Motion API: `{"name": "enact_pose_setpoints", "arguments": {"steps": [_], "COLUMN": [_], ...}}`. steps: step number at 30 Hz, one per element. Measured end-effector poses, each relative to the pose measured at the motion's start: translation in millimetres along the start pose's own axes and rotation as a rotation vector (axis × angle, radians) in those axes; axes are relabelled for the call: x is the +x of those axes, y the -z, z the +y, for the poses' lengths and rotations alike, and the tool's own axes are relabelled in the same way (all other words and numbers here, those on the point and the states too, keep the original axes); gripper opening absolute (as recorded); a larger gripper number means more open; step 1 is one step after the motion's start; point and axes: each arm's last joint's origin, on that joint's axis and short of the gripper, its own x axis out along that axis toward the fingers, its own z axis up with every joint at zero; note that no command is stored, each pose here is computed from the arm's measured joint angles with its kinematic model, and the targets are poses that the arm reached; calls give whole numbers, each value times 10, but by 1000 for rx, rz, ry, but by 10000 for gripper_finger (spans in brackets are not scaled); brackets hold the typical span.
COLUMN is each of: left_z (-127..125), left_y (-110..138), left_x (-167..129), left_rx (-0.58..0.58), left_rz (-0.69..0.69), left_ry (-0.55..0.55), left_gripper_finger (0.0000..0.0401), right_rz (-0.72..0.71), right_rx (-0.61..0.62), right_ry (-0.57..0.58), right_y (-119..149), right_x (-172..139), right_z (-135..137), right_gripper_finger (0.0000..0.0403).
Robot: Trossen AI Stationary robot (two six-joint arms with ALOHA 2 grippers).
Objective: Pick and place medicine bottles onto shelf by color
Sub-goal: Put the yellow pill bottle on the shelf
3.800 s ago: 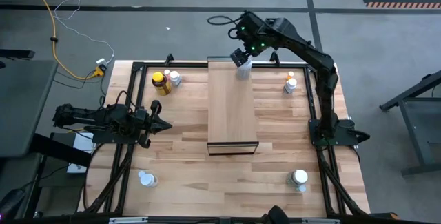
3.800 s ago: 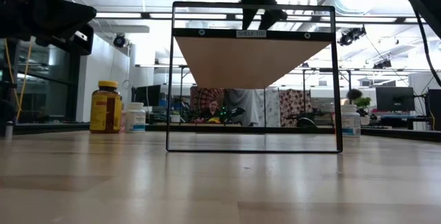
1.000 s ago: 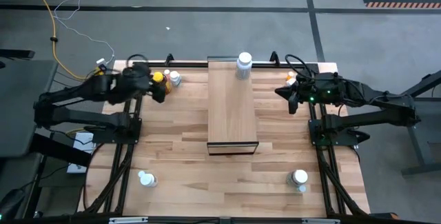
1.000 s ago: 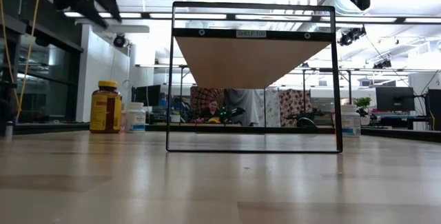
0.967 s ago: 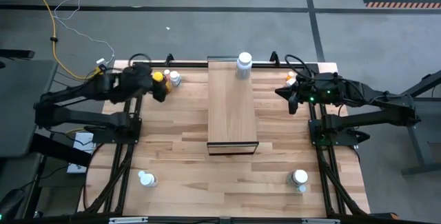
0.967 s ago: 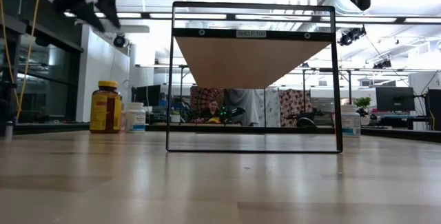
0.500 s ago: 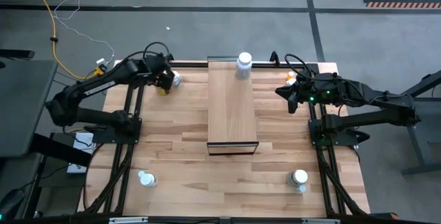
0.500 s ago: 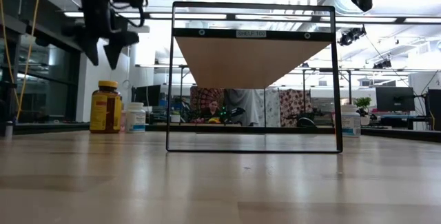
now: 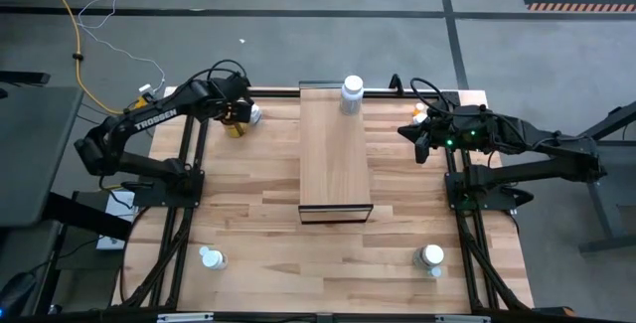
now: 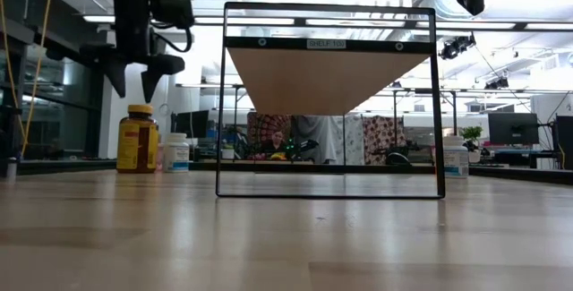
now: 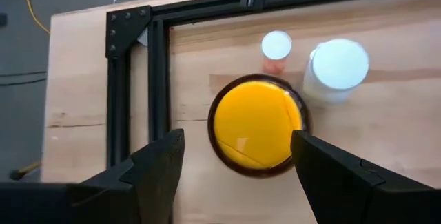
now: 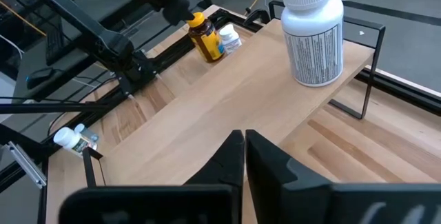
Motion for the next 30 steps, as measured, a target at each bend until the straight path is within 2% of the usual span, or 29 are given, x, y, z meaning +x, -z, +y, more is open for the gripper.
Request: {"name": "enact_pose_setpoints", "arguments": {"steps": [9, 20, 30], "left_z": [-32, -12, 56], "left_y": [-25, -42, -120], "left_x": [-1, 13, 75], "left_rx": [-168, -294, -356], "left_rz": [-8, -24, -14], "left_ry": [46, 23, 23], "left_gripper_finger": [258, 258, 258], "right_rz": [0, 1, 1], "right_rx": [0, 0, -5], "right_ry": [0, 1, 1], "right_y": [0, 3, 2], "right_x": [1, 3, 3], "right_z": [0, -1, -1], "right_gripper_finger": [7, 7, 7]}}
